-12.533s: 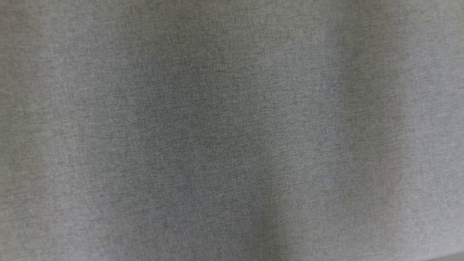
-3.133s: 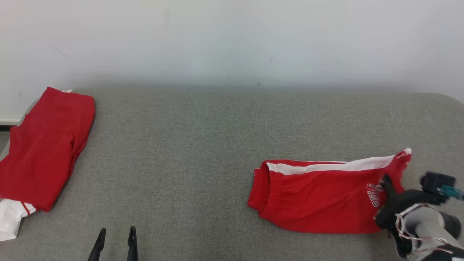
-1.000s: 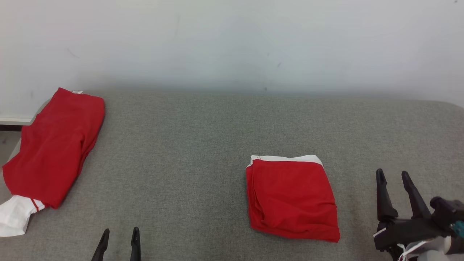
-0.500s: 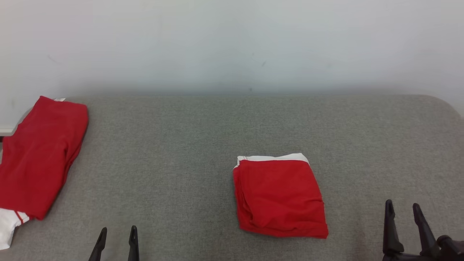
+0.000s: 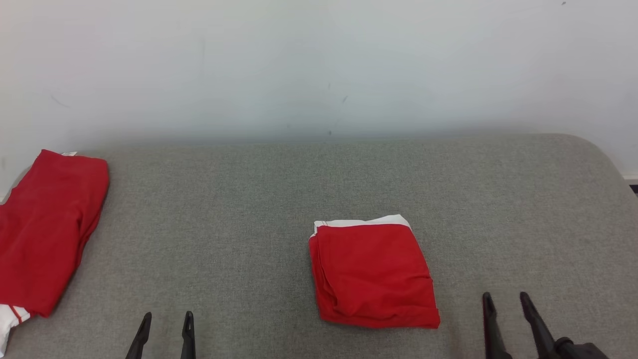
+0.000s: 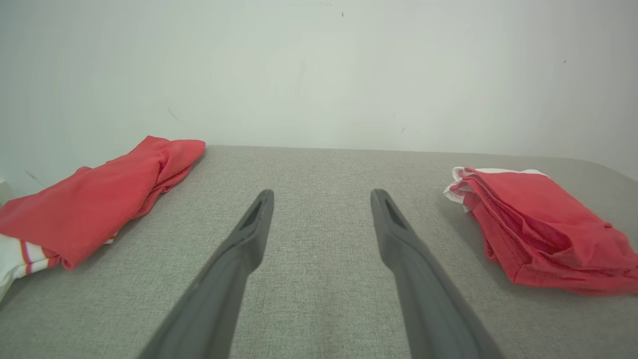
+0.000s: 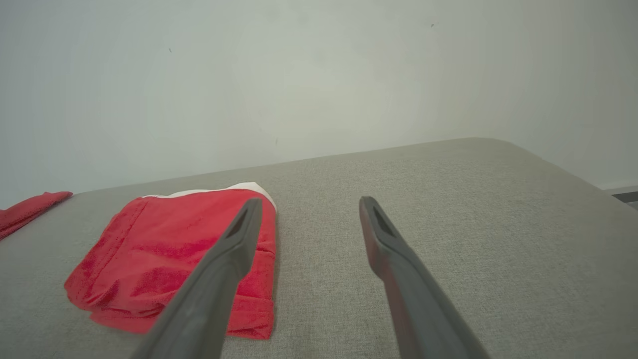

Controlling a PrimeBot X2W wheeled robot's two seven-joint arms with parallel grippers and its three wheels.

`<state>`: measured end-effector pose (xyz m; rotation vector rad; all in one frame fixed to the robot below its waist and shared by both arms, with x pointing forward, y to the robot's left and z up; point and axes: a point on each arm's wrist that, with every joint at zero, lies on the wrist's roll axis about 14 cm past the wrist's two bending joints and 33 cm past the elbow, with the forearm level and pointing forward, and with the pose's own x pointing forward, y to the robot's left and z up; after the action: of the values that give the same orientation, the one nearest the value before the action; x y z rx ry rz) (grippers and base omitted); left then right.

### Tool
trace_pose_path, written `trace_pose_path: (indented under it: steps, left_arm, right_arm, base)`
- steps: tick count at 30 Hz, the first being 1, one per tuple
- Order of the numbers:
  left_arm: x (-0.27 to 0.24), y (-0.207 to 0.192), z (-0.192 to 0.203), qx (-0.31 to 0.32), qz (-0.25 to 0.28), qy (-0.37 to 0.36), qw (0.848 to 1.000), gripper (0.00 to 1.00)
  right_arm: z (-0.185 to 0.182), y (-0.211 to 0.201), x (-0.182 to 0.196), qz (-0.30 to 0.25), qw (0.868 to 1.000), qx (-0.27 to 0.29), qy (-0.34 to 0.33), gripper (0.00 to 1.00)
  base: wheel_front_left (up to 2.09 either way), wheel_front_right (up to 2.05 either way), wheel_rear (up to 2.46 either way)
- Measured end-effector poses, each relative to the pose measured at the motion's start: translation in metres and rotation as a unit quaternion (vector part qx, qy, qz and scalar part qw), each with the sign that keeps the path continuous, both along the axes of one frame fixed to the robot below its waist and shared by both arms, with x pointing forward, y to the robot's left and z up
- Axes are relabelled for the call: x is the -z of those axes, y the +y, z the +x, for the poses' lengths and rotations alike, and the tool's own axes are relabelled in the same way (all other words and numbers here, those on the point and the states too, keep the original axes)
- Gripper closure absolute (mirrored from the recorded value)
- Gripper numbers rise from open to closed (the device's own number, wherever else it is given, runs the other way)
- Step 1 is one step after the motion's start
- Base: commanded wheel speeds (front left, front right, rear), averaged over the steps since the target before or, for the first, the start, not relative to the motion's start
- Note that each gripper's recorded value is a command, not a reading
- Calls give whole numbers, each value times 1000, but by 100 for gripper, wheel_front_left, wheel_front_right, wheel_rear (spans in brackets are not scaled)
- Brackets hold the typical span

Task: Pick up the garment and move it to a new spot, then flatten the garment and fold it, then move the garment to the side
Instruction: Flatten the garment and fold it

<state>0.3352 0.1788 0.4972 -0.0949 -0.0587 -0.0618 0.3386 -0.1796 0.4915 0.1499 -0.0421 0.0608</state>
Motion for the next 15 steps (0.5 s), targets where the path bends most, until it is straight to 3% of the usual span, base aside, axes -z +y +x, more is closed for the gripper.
trace_pose_path:
  steps: [15]
  left_arm:
    - [2, 11, -9, -6, 24, 4, 1000, 0]
  right_arm:
    - [1, 12, 2, -6, 1000, -21, 3, 0]
  base:
    - [0, 0, 0]
